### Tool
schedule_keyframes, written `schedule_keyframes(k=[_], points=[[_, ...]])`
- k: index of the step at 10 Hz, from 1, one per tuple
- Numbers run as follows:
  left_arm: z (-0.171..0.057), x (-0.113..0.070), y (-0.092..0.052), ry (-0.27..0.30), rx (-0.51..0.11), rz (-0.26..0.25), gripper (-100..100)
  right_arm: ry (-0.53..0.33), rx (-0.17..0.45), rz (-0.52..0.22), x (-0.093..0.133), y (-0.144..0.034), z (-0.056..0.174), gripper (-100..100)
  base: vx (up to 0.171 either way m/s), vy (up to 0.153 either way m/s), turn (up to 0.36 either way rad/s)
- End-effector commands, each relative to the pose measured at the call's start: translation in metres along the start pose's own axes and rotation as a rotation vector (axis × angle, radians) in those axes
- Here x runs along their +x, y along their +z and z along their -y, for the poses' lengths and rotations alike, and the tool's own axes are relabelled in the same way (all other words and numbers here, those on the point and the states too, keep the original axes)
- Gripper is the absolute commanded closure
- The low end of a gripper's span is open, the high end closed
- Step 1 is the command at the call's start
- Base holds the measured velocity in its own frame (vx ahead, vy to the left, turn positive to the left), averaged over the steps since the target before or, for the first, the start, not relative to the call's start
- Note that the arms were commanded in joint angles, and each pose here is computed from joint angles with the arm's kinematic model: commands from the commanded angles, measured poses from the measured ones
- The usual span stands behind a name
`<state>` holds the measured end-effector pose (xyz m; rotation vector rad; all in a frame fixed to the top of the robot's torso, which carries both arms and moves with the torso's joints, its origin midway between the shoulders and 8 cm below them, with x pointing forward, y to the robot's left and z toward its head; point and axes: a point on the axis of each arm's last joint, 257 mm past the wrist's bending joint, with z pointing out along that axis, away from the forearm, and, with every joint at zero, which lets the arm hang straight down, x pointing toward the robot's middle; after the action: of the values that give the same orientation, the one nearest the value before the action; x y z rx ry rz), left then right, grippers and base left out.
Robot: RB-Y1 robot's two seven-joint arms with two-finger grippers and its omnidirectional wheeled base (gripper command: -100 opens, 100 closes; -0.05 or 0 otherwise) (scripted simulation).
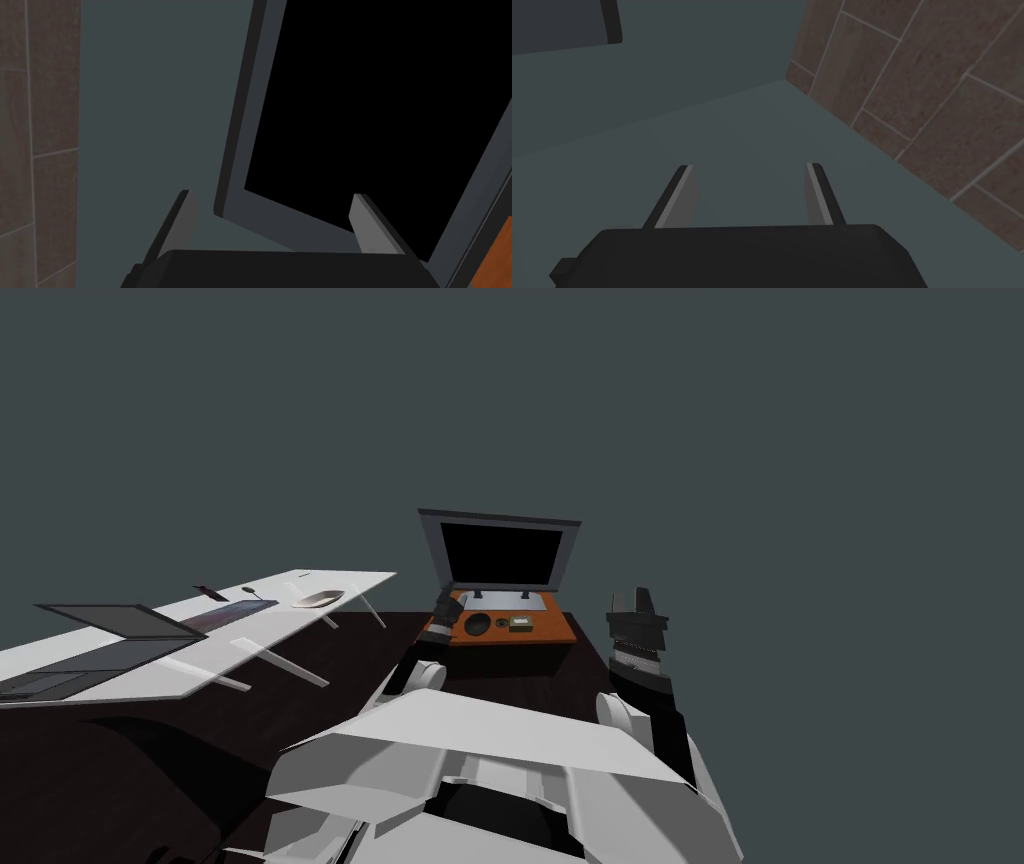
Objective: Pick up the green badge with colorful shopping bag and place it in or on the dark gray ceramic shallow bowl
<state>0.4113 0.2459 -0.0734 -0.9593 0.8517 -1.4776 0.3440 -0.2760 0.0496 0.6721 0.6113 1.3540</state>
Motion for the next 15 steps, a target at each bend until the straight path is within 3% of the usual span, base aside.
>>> schedule_keyframes(k=[1,5,7,15], points=[[-0.008,0.003,0.002,-0.014,-0.027,-0.007,-100,0.0,0.0,0.0,0.0,0.0,0.0,0,0.004,0.006,-0.059],[-0.071,0.008,0.009,-0.091,-0.185,-0.042,-100,0.0,0.0,0.0,0.0,0.0,0.0,0,0.01,0.009,-0.115],[-0.088,0.01,0.012,-0.116,-0.234,-0.053,-100,0.0,0.0,0.0,0.0,0.0,0.0,0,0.009,0.008,-0.109],[-0.187,0.004,0.008,-0.203,-0.505,-0.052,-100,0.0,0.0,0.0,0.0,0.0,0.0,0,0.01,0.01,-0.102]])
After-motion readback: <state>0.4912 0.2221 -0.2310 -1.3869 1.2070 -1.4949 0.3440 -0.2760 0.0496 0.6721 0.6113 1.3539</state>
